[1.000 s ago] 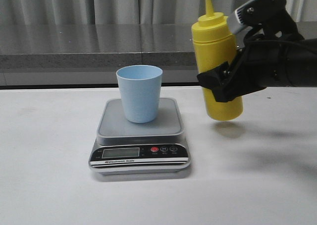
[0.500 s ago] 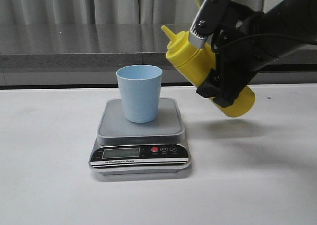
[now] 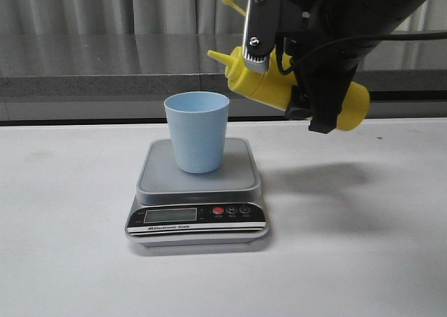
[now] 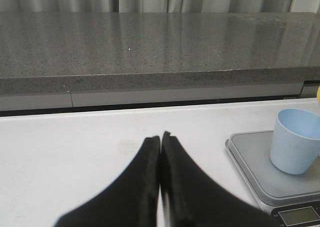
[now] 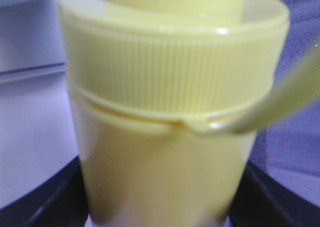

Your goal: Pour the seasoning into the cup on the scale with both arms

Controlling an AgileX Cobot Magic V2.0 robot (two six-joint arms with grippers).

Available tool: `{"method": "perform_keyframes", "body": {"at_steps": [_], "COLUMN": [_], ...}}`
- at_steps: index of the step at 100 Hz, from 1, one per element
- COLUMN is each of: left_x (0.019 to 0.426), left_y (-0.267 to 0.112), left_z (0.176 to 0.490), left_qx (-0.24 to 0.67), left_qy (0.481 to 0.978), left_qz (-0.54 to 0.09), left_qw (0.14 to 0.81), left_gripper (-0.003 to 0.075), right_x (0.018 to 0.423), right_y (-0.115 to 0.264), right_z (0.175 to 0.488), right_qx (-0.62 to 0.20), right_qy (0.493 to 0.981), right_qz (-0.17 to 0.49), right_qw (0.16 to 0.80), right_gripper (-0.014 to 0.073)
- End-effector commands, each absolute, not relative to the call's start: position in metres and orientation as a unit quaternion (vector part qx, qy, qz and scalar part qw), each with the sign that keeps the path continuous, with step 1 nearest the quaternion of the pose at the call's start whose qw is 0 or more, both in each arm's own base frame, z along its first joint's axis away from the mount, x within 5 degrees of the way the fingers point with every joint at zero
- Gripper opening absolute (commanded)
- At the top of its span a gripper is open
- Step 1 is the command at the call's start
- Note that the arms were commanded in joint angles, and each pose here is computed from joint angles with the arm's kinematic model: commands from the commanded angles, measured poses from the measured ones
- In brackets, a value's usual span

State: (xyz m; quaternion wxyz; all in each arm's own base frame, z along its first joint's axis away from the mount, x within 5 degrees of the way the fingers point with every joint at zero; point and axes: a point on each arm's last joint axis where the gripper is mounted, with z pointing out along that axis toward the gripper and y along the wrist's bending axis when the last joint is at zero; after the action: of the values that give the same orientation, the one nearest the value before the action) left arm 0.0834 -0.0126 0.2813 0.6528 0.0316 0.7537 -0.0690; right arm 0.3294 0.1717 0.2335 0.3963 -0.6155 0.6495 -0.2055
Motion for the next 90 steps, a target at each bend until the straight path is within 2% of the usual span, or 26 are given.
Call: {"method": "perform_keyframes", "body": {"at_steps": [1, 38, 90], "left_x": [0.0844, 0.0844, 0.0844], "left_y": [-0.0115, -0.0115, -0.0115], "left_z": [0.2961, 0.2961, 0.2961], "left_qx": [0.02, 0.02, 0.02], "left_qy": [0.724, 0.724, 0.724], "left_qz": [-0.072, -0.072, -0.072], "left_qw": [0.686, 0.686, 0.686], "left_gripper": [-0.002, -0.002, -0.002], "right_x": [0.3278, 0.3219, 0.3217], "right_y": [0.1736, 0.181, 0.1824], "right_z": [0.2654, 0.268, 0.2697], "right_qx": [-0.625, -0.661, -0.671], "right_qy": [0.609, 0.556, 0.536], "right_qz": [-0.251, -0.323, -0.341], "right_qw": [0.42, 0.386, 0.382], "right_gripper": [0.0246, 0.0246, 0.0246]}}
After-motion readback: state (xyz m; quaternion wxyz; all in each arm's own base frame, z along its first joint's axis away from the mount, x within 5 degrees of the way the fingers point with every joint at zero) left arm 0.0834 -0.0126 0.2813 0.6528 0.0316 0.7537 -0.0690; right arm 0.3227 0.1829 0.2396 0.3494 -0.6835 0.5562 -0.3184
